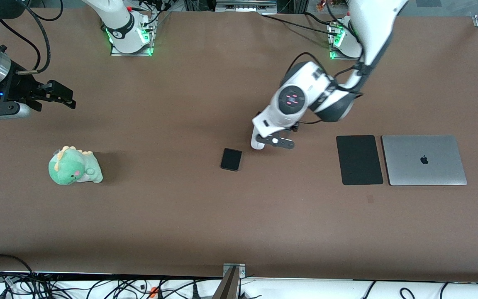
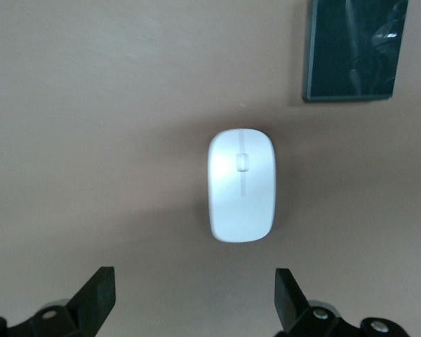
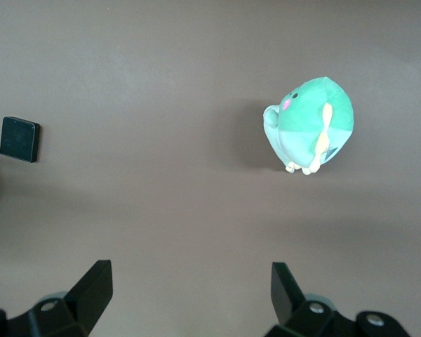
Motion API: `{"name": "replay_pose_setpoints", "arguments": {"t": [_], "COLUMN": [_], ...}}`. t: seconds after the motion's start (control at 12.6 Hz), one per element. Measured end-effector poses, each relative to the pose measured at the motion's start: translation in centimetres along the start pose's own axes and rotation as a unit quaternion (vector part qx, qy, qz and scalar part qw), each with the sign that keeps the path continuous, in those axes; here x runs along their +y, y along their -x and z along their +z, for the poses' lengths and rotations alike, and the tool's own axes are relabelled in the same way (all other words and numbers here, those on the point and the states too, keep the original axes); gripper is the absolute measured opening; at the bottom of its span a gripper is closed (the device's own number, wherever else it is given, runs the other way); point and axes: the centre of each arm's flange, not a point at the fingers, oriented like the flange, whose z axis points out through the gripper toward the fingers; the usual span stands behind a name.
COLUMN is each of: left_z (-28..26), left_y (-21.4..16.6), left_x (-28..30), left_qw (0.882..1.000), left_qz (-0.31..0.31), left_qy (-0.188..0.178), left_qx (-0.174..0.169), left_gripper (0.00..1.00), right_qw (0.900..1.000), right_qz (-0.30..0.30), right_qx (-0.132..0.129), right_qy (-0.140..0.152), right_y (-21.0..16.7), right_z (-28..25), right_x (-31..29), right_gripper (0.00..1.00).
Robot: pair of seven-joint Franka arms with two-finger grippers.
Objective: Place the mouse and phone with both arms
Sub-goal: 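Reach the left gripper over the white mouse, then lower the left gripper and grasp the white mouse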
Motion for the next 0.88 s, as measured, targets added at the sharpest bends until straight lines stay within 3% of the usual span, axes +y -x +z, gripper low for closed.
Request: {"name": "replay_pose_setpoints", "arguments": {"t": [0.16,0.4,0.88], "left_z": [2.3,5.2,10.6], "left_y": [0.0,-0.2,1.3], "left_x": [1.8,2.6,4.3], "left_qw": [1.0,0.998,0.995], "left_qz": [0.009,0.001,-0.01], "left_qy": [-0.008,0.02,-0.035], "left_qx": [0.017,0.052,0.093], "left_gripper": [1.0,1.0,1.0], "right_qw": [1.0,1.0,1.0], "right_qz": [0.0,0.0,0.0], "right_qx": [-0.001,-0.001,-0.002], "right_qy": [0.0,0.0,0.0], "right_y": [0.0,0.0,0.0], "right_z": [0.1,0.1,0.1], "right_x": [0.0,0.0,0.0], "right_gripper": [1.0,1.0,1.0]}}
